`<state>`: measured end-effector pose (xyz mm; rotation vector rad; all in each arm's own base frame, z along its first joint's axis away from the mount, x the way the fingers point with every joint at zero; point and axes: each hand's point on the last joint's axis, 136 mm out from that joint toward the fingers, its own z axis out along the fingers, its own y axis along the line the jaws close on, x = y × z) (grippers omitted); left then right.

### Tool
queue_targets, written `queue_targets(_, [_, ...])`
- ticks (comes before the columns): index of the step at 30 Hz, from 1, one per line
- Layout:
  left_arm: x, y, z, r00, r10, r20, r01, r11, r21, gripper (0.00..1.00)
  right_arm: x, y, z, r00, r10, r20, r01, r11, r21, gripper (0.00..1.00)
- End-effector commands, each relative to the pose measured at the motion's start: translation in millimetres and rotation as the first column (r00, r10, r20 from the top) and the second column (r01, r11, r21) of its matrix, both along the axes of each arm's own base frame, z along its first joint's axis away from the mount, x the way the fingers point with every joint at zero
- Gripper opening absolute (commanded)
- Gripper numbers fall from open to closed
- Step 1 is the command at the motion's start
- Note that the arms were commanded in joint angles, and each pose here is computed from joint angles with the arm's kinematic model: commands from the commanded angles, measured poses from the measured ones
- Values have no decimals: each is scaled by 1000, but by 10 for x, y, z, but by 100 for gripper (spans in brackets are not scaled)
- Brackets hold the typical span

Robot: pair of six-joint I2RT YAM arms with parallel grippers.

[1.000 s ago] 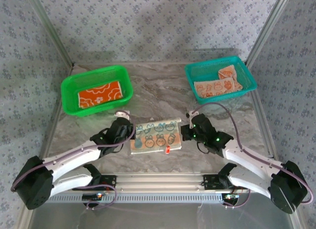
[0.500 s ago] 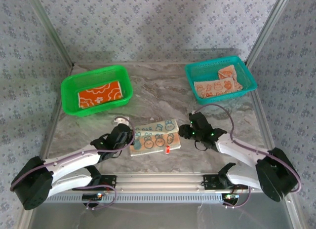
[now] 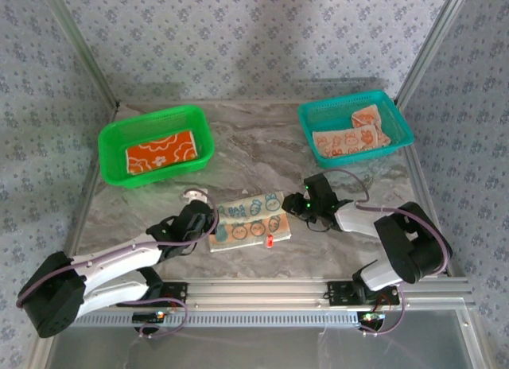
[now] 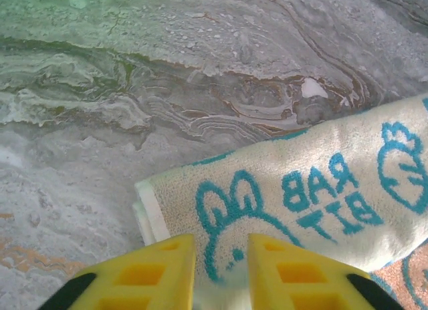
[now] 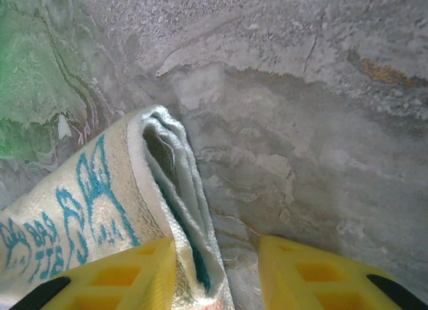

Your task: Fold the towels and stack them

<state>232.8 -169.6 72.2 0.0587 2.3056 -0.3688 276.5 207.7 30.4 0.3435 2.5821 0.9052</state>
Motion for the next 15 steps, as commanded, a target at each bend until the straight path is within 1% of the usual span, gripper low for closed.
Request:
queue_targets(1, [-35,71,59,999,39,-22,-39,999,3,36,39,146,86,1000,29,6,-30,998,60,38])
queue_targets(2, [-60,96,72,998,47,-34,-47,999,3,39,28,138,89,999,32,5,-32,998,55,39])
queue_targets(4, [-118,187,81,994,93,-60,-94,996,-9,42,0,110,88,999,35,1,-35,998,42,39])
queue_targets(6, [-177,231,87,989,121,-88,-124,991,-39,42,-21,84,96,999,39,0,-39,999,28,40])
queue_targets(8, [-244,253,62,976,163,-141,-177,980,-91,43,-39,75,115,999,50,1,-50,999,20,41])
queue_targets(10, [-310,275,9,947,226,-227,-261,955,-141,45,-56,78,135,998,58,-1,-58,998,22,41])
queue_targets(15, [-396,113,-85,855,271,-441,-413,872,-264,39,-90,66,204,997,80,9,-80,997,12,41])
